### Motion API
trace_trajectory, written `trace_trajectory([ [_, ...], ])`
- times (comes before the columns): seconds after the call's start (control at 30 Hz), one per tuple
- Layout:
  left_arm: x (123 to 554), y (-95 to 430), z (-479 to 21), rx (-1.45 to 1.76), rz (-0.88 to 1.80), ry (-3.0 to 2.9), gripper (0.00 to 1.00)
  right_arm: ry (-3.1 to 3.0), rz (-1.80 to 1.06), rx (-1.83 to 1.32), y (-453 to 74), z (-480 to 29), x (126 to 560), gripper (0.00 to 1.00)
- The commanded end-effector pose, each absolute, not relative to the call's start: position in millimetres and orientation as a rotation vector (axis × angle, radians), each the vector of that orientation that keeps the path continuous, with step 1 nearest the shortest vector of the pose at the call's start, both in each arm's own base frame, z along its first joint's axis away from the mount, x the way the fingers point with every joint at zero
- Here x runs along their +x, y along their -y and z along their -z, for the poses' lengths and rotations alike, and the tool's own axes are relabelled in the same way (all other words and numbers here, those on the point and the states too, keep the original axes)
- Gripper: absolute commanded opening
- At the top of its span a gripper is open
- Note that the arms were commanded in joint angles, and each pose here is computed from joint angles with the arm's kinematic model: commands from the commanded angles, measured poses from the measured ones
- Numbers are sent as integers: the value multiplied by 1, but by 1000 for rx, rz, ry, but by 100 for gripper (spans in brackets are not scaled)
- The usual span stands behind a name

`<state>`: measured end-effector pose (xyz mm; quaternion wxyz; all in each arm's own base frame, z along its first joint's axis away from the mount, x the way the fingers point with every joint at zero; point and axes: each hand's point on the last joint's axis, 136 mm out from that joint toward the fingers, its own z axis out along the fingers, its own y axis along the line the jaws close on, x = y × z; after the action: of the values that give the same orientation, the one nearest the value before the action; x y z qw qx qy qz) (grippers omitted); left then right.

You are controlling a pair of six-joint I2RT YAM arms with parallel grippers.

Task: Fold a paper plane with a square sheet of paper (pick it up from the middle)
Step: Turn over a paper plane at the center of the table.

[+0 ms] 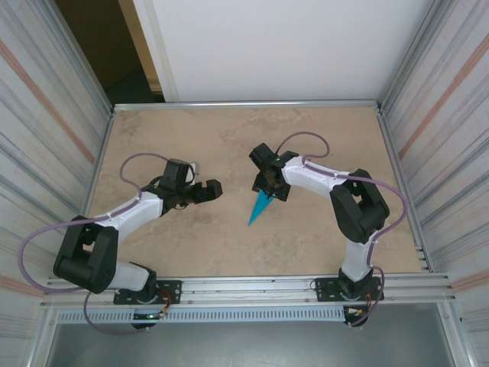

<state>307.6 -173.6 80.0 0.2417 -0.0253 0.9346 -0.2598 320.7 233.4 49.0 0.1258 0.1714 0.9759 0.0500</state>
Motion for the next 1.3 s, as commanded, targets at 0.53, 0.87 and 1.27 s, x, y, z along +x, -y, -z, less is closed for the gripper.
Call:
trace_trajectory([
  [0.53,312,174,-84,-69,735,-2533,99,-2788,-85,758,-210,-49,303,30],
  [0.87,314,170,-87,-104,751,-2524,99,-2749,-124,767,-206,-57,306,1],
  [1.27,318,138,-96,-313,842,-2441,99,-2639,-668,82,-295,-135,331,0],
])
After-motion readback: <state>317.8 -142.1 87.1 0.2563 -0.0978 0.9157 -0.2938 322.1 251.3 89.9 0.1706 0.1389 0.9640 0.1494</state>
